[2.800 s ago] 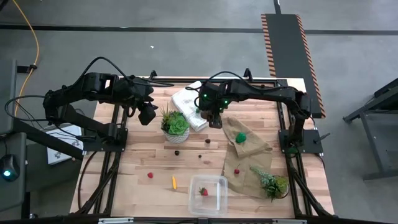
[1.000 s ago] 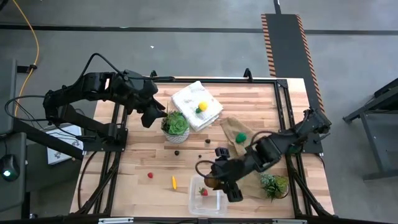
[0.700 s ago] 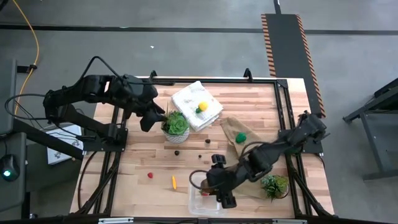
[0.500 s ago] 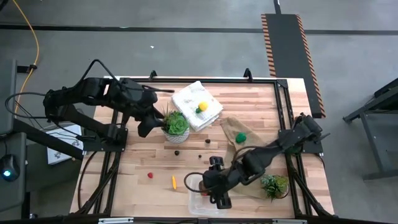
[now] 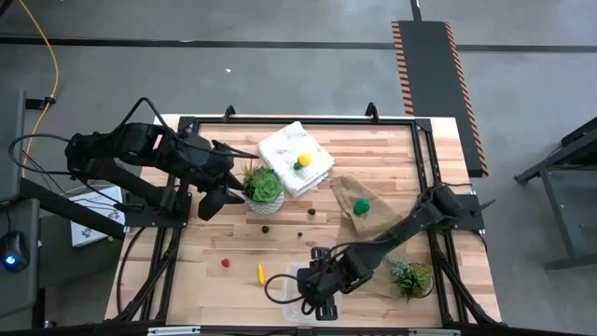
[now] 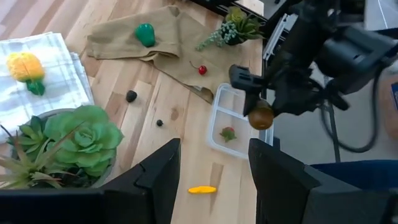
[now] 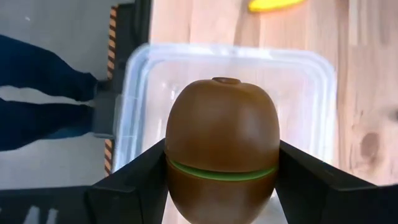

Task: Pick and placing Produce into tupperware
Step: Put the brown kiwi into the transparent bin, then put the green bell pepper into the transparent bin

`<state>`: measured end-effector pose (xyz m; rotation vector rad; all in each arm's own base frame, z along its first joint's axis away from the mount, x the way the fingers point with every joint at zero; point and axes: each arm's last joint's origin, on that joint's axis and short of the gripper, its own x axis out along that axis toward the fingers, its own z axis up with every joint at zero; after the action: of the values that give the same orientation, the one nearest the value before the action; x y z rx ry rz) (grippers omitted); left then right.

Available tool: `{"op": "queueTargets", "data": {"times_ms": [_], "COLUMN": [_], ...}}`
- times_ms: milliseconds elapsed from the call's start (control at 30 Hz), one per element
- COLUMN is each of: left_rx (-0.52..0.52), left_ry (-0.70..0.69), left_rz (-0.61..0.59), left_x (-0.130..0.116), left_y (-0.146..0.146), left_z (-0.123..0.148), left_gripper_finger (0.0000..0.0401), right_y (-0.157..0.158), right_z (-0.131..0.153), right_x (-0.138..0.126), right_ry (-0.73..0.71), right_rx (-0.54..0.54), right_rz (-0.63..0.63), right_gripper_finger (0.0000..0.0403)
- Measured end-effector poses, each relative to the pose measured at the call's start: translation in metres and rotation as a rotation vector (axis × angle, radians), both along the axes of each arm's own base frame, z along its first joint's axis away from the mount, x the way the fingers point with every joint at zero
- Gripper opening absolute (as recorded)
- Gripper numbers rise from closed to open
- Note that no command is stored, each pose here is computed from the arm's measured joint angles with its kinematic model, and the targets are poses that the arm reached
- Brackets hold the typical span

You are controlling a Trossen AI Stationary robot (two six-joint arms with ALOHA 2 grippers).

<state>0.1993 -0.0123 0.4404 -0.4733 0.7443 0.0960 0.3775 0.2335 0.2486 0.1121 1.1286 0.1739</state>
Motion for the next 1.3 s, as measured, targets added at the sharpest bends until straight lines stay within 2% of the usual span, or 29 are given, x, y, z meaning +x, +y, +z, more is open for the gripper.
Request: {"op": "queueTargets", "data": {"times_ms": [467,633,967,1300], "left_rx": [0.031,0.041,0.05,0.05], "left_ry": [-0.001,0.004,0.002,0.002], "left_rz": [-0.032,-0.041,-0.049,-0.049], "left_x": [0.0,-0.001,-0.001,-0.001], "left_y": [-0.002,-0.002,-0.002,-0.002], "left_z": [0.0,-0.001,-0.001,-0.001], "left_gripper_finger": [0.0179,0.0179,0.0179,0.0179], "right_y": [0.017,0.02,0.018,0.017], "right_z": [-0.055,-0.055,-0.055,-0.05], "right_x": [0.002,0.001,0.002,0.002], "right_ry": [0.182,0.185,0.206,0.204], "right_rx": [-0.015,-0.002,0.029,0.051], "right_rz": [-0.032,-0.049,-0.06,-0.084], "right_gripper_finger": [0.0218,0.0222,0.0261,0.0265]}}
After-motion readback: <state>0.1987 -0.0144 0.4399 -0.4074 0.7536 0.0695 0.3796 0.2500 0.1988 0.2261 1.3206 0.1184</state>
